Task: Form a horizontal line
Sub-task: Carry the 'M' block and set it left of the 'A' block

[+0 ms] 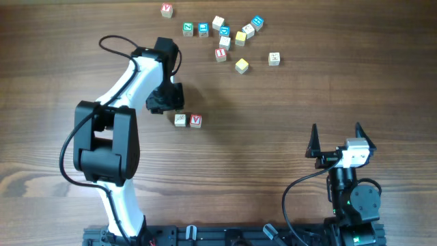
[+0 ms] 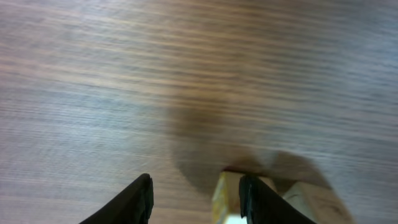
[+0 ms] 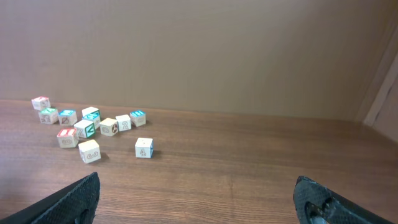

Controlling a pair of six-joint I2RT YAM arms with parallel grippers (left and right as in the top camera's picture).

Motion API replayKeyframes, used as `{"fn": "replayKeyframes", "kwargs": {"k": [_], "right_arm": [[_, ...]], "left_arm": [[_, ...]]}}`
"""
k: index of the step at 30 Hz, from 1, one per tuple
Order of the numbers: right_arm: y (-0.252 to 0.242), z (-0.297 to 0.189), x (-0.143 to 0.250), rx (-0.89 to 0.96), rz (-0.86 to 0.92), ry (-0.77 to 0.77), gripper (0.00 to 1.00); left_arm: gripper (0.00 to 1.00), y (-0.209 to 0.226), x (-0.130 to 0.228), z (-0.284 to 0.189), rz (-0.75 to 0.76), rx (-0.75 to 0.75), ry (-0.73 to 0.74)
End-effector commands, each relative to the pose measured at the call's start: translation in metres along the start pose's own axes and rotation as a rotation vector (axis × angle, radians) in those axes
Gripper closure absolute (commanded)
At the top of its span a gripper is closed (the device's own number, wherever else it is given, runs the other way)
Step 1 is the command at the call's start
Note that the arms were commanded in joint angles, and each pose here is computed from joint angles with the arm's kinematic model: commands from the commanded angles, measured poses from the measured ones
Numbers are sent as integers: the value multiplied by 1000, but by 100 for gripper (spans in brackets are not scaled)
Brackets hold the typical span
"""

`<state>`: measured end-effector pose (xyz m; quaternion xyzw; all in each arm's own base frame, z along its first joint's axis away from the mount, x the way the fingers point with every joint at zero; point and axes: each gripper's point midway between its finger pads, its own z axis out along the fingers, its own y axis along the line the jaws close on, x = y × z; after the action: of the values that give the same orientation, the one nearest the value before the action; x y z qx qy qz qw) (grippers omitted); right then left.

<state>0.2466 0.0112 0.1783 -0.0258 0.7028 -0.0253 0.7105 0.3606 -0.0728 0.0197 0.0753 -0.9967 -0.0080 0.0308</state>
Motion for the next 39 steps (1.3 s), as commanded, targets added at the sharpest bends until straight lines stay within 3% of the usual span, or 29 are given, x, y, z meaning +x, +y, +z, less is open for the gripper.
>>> {"fn": "replayKeyframes", "kwargs": {"k": [1,8,12,15,39], "right_arm": [[1,0,-1,-10,-4,-9,0],[1,0,-1,-10,-4,-8,0],[1,0,-1,-10,-4,-9,0],[1,0,-1,-10,-4,-8,0],[1,0,-1,-10,-4,-9,0]], "left_arm": [[53,14,6,-2,-48,-11,30],[53,29,19,-3,-83,-31,97],[71,28,26,-4,-79,-29,125],[76,21,28,-4,-57,-32,124],[74,-21,39,-3,103,-38,99]]}}
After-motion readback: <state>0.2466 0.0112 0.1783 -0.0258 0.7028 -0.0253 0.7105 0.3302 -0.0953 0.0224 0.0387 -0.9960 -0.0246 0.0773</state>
